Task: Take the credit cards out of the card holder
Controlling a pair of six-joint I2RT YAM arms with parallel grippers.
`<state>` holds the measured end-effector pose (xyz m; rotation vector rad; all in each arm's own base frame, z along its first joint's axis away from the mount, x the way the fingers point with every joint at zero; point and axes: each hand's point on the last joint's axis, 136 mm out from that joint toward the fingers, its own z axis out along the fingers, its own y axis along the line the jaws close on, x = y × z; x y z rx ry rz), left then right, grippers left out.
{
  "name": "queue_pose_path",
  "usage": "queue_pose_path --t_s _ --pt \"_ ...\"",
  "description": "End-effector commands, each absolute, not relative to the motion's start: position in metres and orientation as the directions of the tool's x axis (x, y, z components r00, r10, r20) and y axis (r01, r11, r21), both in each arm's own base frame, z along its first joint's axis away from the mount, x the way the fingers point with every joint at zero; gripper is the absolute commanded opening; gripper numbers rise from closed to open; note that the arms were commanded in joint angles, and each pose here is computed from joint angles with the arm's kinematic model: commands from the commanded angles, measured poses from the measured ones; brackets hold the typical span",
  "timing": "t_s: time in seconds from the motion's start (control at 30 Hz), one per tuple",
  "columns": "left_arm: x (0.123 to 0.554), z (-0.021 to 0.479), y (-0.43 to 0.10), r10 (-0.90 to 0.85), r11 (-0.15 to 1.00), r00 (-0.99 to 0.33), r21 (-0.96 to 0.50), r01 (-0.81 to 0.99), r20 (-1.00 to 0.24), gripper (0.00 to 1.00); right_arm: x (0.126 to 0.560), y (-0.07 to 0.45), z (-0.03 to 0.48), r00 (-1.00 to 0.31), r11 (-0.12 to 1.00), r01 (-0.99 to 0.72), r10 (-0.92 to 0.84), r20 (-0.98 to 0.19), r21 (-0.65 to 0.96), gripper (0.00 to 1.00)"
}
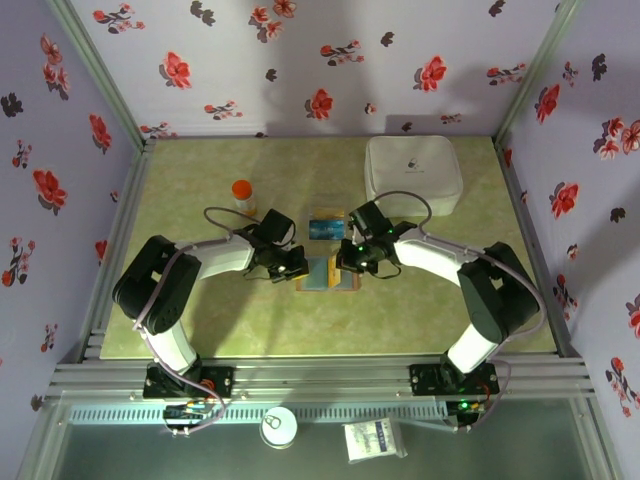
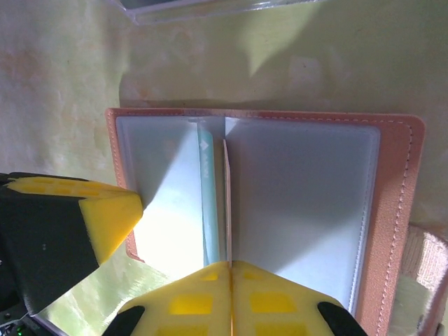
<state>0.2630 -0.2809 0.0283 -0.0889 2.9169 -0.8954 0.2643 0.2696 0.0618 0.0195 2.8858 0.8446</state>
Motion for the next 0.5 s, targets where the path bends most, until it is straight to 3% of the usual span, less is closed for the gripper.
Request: queue_pose_path --t_s 0.0,0.2,0.47 --pt "0.2578 0.029 -0.2779 -0.061 0.833 -0.995 -0.553 -0.006 -0.081 0.0 0.2657 0.2699 0.0593 -0.991 0.867 -0.05 0.018 -0.132 0.495 0.07" --pt "0.2572 0.0285 -0.2786 -0.059 0.829 -0.995 -0.559 -0.004 -0.081 0.0 0.2665 0.2709 0.061 -0.99 0.882 -0.058 0.009 -0.142 0.467 0.08" --pt "0.2576 0.028 -0.2795 -0.06 0.824 -0.995 -0.566 -0.003 -0.082 0.0 0.2606 0.2726 0.0676 -0.992 0.89 -0.055 0.004 -0.129 0.454 0.16"
